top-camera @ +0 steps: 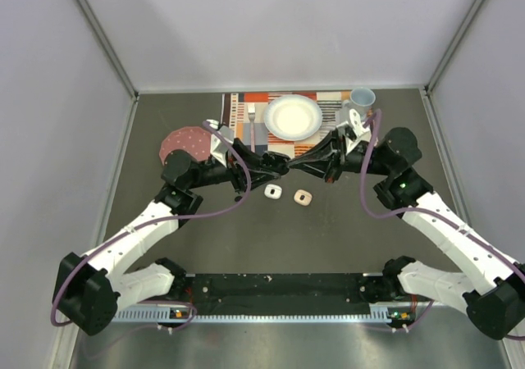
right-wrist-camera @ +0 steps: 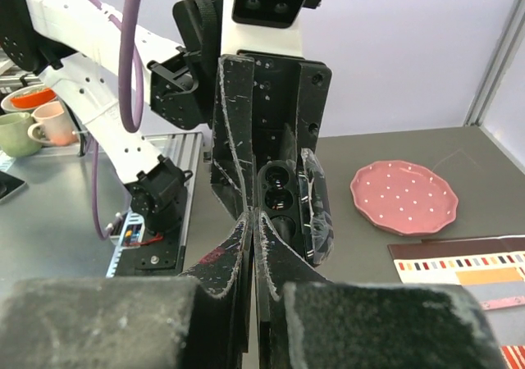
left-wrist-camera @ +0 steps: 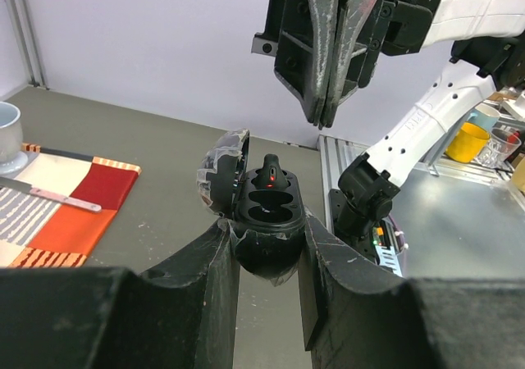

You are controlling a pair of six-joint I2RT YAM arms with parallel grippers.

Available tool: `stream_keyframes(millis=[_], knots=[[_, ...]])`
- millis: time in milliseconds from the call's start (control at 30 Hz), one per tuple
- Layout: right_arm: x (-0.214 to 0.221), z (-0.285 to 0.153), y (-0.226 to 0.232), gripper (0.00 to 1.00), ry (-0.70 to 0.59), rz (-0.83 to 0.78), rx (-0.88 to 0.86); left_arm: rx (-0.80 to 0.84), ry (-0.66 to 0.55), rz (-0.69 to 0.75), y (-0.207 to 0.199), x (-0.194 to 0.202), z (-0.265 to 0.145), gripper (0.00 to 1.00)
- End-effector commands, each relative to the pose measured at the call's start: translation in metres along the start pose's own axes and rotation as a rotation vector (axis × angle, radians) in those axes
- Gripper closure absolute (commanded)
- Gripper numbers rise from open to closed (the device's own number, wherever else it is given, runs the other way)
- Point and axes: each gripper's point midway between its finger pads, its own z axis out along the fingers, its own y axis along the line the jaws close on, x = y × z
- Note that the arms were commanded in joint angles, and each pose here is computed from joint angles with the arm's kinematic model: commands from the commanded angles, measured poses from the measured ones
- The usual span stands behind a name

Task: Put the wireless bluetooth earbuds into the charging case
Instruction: Insert the right earbud into the right side groove of the charging case.

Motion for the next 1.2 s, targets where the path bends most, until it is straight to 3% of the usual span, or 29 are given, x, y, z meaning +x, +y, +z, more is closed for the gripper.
stream_keyframes(millis=[0,433,633,800,1033,1167], knots=[[0.004,0.004,-0.003,1.0,0.008,0.0,-0.003,0.033,-0.067,0.097,-0.014,-0.024,-0.001,1.0],[0.012,0.01,-0.01,1.0,0.015,0.042,-0.009,0.041,-0.088,0.136,-0.02,-0.03,-0.004,1.0],[0.029,0.013,-0.009,1.0,0.076,0.073,0.002,0.035,-0.087,0.129,-0.017,-0.028,-0.002,1.0],[0.028,0.015,-0.008,1.0,0.104,0.01,0.011,0.013,-0.094,0.125,-0.013,-0.027,-0.002,1.0],[0.017,0.01,-0.023,0.9,0.07,-0.066,0.116,-0.034,-0.085,0.143,-0.008,-0.022,-0.007,1.0],[0.003,0.007,-0.028,0.79,0.021,-0.112,0.168,-0.048,-0.075,0.151,-0.007,-0.02,-0.009,1.0]])
